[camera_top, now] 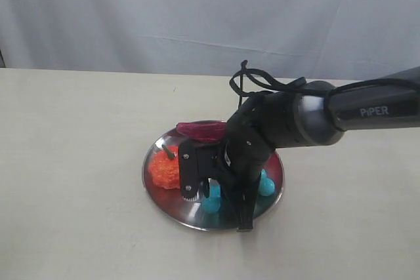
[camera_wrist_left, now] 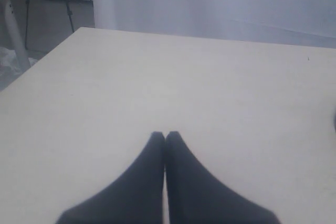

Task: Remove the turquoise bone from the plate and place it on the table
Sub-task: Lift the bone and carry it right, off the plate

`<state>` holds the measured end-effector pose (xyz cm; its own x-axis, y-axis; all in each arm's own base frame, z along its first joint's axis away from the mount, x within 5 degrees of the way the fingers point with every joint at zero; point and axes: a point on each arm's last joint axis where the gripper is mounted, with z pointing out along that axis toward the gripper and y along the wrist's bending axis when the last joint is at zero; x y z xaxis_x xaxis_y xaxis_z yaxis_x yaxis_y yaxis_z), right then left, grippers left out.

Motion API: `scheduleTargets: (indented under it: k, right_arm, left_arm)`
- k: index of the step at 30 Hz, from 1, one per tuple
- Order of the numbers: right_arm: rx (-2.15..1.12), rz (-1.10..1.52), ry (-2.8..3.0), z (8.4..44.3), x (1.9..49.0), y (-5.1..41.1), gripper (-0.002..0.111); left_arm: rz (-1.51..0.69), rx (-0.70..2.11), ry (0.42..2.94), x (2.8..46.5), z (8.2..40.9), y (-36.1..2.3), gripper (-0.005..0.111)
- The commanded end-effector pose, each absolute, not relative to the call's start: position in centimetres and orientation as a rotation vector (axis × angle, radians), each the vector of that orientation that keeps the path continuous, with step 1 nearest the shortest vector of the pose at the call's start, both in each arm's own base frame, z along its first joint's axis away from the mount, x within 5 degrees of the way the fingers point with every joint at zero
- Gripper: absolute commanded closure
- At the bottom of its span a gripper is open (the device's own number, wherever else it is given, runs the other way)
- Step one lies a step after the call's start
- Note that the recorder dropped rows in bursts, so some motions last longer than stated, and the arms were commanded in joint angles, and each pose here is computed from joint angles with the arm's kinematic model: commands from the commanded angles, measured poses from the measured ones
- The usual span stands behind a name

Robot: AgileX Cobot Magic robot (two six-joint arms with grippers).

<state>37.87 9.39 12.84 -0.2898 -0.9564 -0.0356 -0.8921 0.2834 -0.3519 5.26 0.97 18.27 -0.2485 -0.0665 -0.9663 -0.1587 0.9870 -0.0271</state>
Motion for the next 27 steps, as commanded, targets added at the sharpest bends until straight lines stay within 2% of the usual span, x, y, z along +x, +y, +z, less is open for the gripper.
scheduleTargets:
  k: [1,3,6,9,12,18,23,27]
  right_arm:
    - [-1.678,-0.388,2.315,12.9,38.0,9.4,0.090]
    - [-1.612,-0.378,2.352,13.0,38.0,9.4,0.109]
    - [-1.482,-0.375,2.396,14.3,38.5,9.5,0.109]
    - [-1.333,-0.339,2.414,17.3,39.2,9.9,0.109]
    - [-1.141,-0.295,2.417,21.9,39.5,10.2,0.109]
    - [-0.928,-0.289,2.407,28.6,39.0,9.7,0.109]
    - [-0.694,-0.379,2.386,32.2,38.6,8.6,0.109]
    - [-0.375,-0.439,2.434,33.6,38.8,5.4,0.109]
  left_arm:
    - [0.083,-0.161,1.820,5.3,18.2,0.9,0.107]
    - [0.083,-0.161,1.820,5.3,18.2,0.9,0.107]
    - [0.083,-0.161,1.820,5.3,18.2,0.9,0.107]
    - [0.083,-0.161,1.820,5.3,18.2,0.9,0.107]
    - [0.083,-0.161,1.820,5.3,18.2,0.9,0.107]
    - [0.083,-0.161,1.820,5.3,18.2,0.9,0.107]
    - [0.083,-0.161,1.820,5.3,18.2,0.9,0.107]
    - [0.083,-0.161,1.820,5.3,18.2,0.9,0.107]
